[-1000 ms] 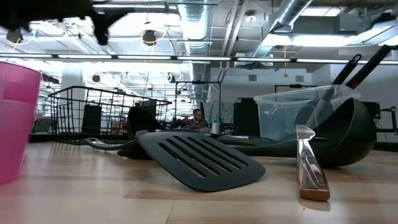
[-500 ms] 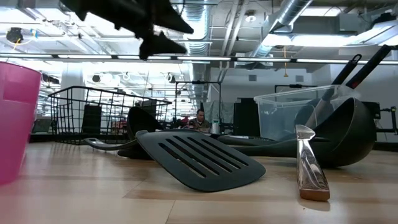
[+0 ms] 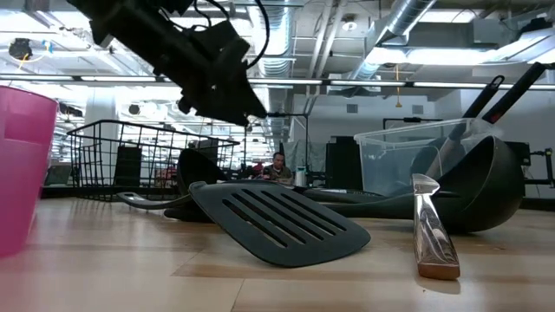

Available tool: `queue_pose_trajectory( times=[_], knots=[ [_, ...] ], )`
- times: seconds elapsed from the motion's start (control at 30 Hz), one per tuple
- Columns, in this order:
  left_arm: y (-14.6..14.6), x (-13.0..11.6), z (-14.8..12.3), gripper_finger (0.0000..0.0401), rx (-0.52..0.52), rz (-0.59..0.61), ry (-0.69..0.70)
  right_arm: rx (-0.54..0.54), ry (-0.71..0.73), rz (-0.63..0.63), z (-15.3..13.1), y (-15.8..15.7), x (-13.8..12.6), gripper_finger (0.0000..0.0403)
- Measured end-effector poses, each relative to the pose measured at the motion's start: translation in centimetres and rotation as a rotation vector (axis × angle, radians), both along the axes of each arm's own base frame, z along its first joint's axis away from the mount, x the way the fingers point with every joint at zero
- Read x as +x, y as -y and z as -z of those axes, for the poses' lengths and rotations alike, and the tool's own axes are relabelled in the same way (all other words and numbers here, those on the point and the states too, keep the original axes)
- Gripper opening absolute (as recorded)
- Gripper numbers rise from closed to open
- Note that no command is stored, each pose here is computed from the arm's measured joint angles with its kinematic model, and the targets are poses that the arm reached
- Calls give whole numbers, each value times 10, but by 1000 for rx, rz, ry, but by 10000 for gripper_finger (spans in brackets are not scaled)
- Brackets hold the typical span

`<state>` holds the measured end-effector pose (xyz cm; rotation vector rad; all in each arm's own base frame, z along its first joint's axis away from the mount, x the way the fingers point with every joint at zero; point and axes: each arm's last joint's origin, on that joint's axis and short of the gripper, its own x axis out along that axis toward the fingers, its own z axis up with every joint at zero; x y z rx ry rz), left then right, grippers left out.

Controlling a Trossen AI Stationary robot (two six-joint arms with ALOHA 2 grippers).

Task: Pick & Place Kitchen Items
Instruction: Put the green knife into the red bin

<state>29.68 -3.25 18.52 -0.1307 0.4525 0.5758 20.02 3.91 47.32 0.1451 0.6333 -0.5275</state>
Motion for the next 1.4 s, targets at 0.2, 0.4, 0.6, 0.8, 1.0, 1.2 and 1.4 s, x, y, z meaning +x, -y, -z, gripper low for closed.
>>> queue_pose_trajectory(
  times=[0.2, 0.4, 0.6, 0.8, 1.0, 1.2, 1.4],
  knots=[
    [5, 1, 12, 257, 70, -62, -36, 9, 6, 8, 0, 0, 0, 137],
    [5, 5, 27, 257, 81, -66, -87, 9, 6, 8, 0, 0, 0, 137],
    [6, 6, 35, 257, 83, -67, -112, 9, 6, 8, 0, 0, 0, 134],
    [8, 6, 35, 257, 85, -68, -108, 10, 6, 6, 0, 0, 0, 134],
    [8, 5, 39, 257, 97, -77, -125, 10, 5, -16, 0, -5, -1, 133],
    [7, 5, 41, 257, 73, -100, -118, 12, 6, -40, 0, -9, -2, 133],
    [7, 5, 44, 257, 74, -106, -129, 17, 9, -49, 0, -12, -1, 133]
  ],
)
